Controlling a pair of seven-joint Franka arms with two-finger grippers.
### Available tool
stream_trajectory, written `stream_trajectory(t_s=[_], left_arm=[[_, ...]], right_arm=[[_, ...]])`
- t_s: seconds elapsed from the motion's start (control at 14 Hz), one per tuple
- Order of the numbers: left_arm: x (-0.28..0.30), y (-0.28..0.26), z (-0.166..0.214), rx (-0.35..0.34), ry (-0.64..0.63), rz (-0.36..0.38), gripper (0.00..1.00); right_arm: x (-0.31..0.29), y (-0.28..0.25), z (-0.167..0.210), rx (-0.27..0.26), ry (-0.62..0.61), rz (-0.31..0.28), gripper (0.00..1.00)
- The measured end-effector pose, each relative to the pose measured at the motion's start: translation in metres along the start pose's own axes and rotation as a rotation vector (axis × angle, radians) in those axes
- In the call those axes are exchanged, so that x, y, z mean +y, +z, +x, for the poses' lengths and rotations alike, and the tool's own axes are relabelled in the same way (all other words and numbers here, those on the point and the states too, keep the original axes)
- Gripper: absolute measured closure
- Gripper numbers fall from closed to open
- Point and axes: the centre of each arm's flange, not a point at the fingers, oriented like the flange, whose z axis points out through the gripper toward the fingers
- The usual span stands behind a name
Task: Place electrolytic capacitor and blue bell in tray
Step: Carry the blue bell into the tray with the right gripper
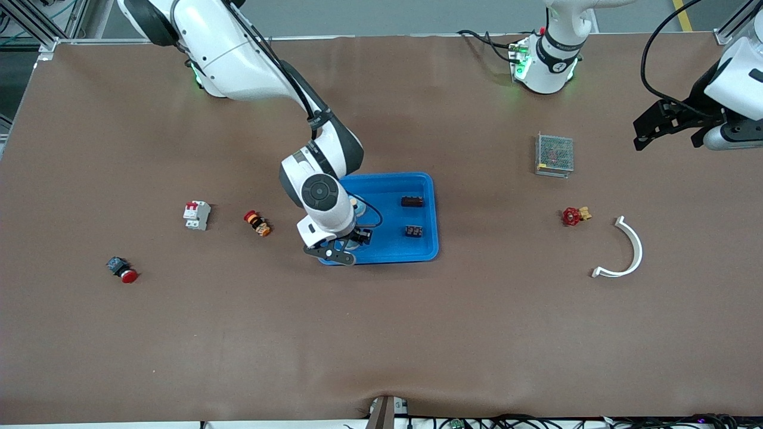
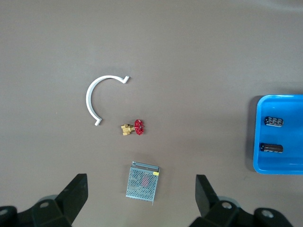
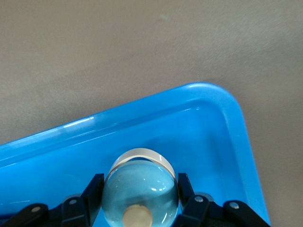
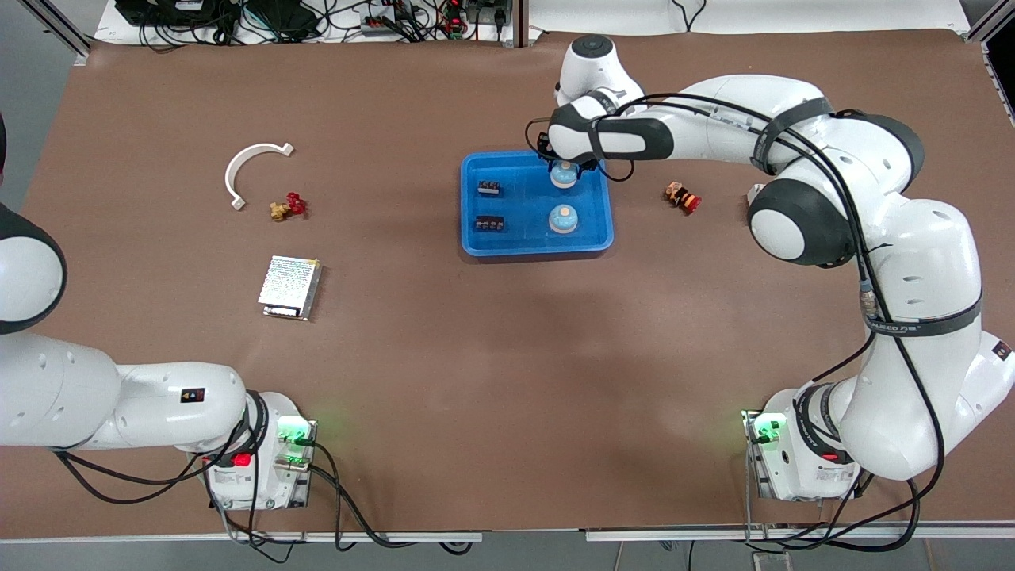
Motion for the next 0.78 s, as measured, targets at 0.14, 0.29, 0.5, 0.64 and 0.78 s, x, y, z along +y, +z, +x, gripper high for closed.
stream_trajectory(t_s=[0.14,0.29,0.5,0.64,0.78], left_arm=[[0.0,0.0,0.0,0.0,0.0,0.0,0.0],[0.0,0.0,0.0,0.0,0.0,0.0,0.0],[0.0,0.0,0.0,0.001,0.0,0.0,0.0],[0.0,0.0,0.0,0.001,0.0,0.0,0.0],[0.0,0.0,0.0,0.001,0.0,0.0,0.0]], right_arm=[[-0.002,0.007,-0.002,0.002,-0.004,0.001,0.33],[-0.002,0.012,-0.003,0.003,-0.005,0.002,0.33],[-0.004,0.013,-0.005,0.005,-0.009,0.004,0.33],[-0.004,0.013,-0.005,0.004,-0.01,0.004,0.33],[-0.004,0.014,-0.006,0.004,-0.01,0.003,0.33]])
